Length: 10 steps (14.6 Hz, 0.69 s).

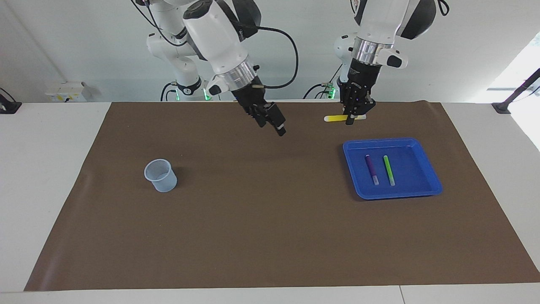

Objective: Right arm passes pens to left for tray arrangement
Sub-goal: 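Lower the yellow pen into the tray with the left gripper while the right gripper retracts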

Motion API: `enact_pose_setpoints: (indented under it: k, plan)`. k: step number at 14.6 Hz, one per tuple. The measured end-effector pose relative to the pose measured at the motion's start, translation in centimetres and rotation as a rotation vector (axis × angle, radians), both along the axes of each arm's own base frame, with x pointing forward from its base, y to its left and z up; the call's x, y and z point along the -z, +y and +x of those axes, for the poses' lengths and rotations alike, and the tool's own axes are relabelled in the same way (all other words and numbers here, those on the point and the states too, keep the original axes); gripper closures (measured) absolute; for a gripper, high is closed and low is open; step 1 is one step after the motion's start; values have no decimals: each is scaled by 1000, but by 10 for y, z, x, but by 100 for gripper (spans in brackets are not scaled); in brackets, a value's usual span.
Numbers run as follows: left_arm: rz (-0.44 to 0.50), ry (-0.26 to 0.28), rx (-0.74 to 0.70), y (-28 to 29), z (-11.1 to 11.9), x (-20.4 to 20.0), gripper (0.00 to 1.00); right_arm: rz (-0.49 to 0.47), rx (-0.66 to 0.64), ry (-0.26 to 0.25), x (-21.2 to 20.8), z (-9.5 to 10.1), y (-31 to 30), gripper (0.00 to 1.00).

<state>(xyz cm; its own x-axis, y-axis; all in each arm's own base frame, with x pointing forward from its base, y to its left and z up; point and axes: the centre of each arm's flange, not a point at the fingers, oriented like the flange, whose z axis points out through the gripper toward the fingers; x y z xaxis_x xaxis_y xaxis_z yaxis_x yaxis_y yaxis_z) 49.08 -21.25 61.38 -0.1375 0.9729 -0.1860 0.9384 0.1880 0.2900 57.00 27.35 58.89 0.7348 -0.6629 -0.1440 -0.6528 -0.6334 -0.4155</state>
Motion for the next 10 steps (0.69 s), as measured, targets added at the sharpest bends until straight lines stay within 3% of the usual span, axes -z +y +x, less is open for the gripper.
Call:
enact_pose_setpoints:
  k: [5,10]
  plan:
    - [72,22,157,95,31,28,82,-232,-266,-61,18,19,-115,0]
    - [121,77,399,185,35,81,82,-360,-439,-69,41,23,-204,0]
